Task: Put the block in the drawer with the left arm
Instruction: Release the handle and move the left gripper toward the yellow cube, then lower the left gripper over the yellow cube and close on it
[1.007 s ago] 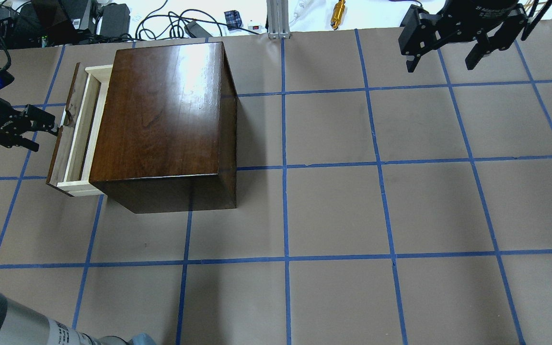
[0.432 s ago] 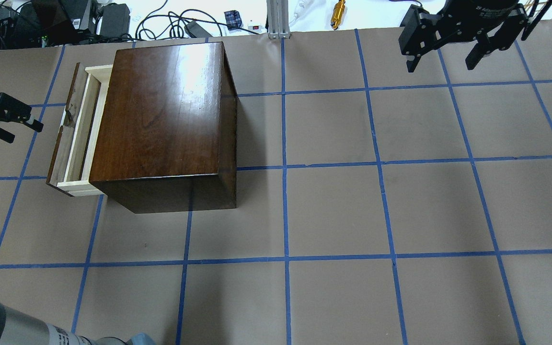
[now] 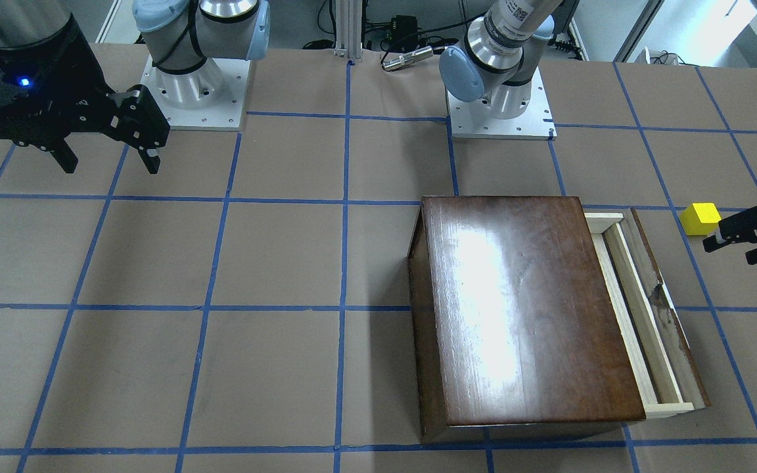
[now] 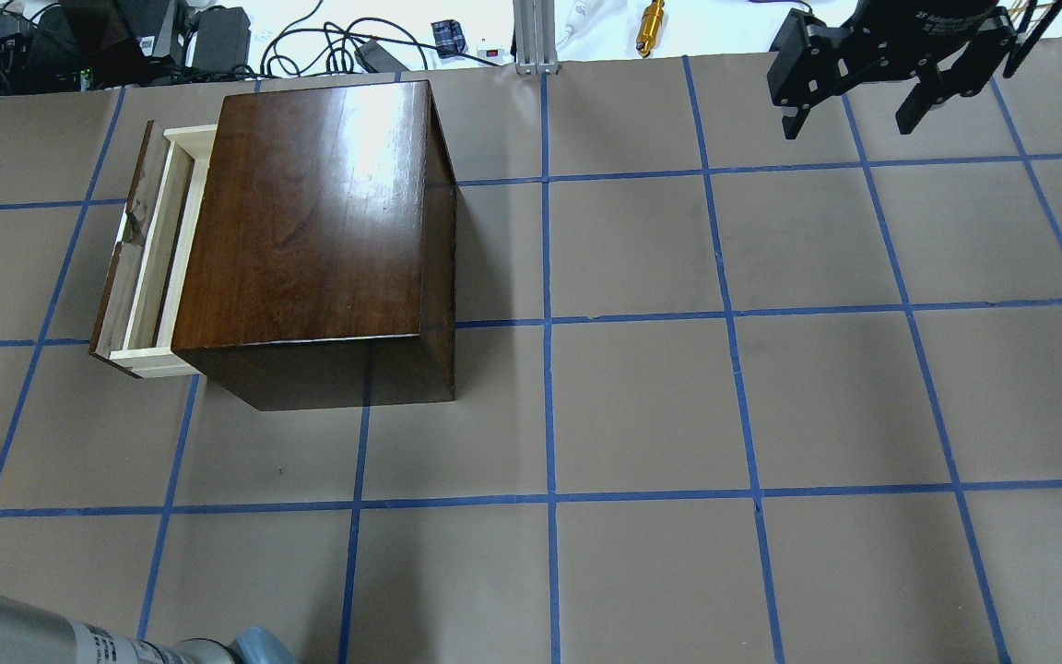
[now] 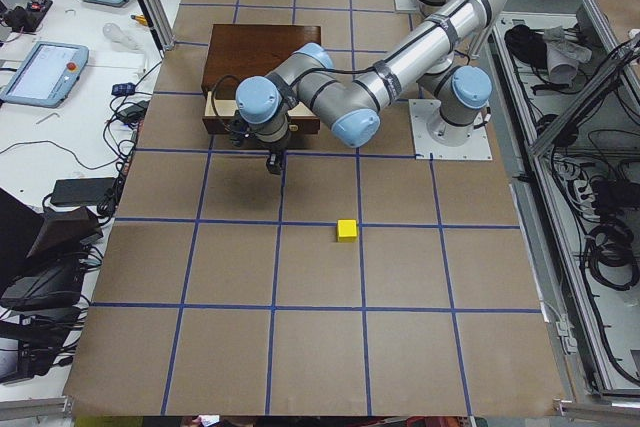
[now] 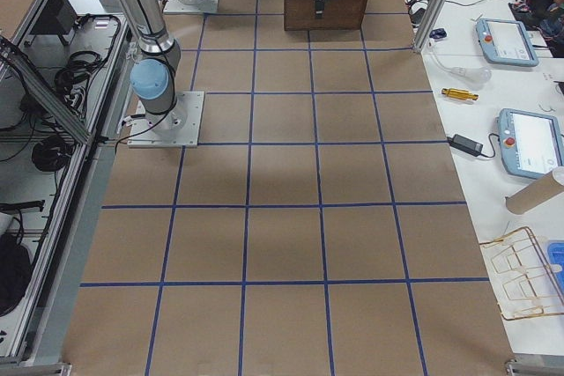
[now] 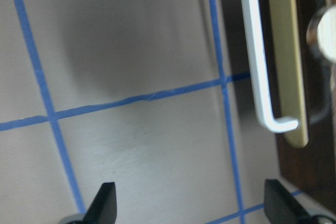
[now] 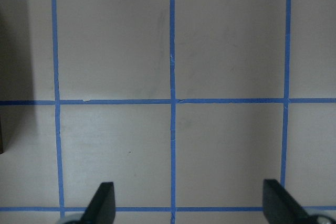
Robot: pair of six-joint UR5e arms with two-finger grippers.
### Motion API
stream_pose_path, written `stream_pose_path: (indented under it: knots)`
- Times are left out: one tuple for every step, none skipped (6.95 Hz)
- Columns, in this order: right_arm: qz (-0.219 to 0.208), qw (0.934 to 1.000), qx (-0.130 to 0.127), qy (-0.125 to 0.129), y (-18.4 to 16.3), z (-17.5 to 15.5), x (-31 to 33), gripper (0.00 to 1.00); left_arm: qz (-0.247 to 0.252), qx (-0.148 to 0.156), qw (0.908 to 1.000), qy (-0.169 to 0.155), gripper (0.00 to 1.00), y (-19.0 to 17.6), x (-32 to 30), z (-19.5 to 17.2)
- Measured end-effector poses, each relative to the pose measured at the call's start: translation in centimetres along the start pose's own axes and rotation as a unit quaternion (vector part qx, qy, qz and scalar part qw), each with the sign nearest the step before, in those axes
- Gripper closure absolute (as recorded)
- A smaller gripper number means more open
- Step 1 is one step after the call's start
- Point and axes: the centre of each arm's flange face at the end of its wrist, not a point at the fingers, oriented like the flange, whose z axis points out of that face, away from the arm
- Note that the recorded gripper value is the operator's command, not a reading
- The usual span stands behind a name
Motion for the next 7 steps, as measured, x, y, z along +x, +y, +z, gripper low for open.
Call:
stream_pose_path:
  knots:
    - [0.0, 1.0, 0.0, 0.0, 0.0, 0.0, 0.0, 0.0, 0.077, -0.008, 0.997, 0.003, 0.0, 3.3, -1.9, 1.3]
    - [0.0, 1.0, 0.0, 0.0, 0.0, 0.0, 0.0, 0.0, 0.156, -0.016, 0.9875, -0.003, 0.0, 6.7, -3.4, 3.5]
    - [0.0, 1.0, 0.0, 0.0, 0.0, 0.0, 0.0, 0.0, 0.235, -0.03, 0.9715, -0.017, 0.0, 9.1, -4.0, 5.6]
    - [0.0, 1.0, 0.0, 0.0, 0.0, 0.0, 0.0, 0.0, 0.306, -0.04, 0.9504, -0.038, 0.0, 10.7, -4.2, 7.3]
    - [0.0, 1.0, 0.0, 0.0, 0.0, 0.0, 0.0, 0.0, 0.369, -0.048, 0.926, -0.061, 0.0, 11.9, -4.1, 9.0]
    - [0.0, 1.0, 0.0, 0.0, 0.0, 0.0, 0.0, 0.0, 0.422, -0.059, 0.9002, -0.089, 0.0, 12.7, -4.1, 10.5]
    - [0.0, 1.0, 0.0, 0.0, 0.0, 0.0, 0.0, 0.0, 0.461, -0.069, 0.8784, -0.107, 0.0, 13.3, -4.0, 11.8]
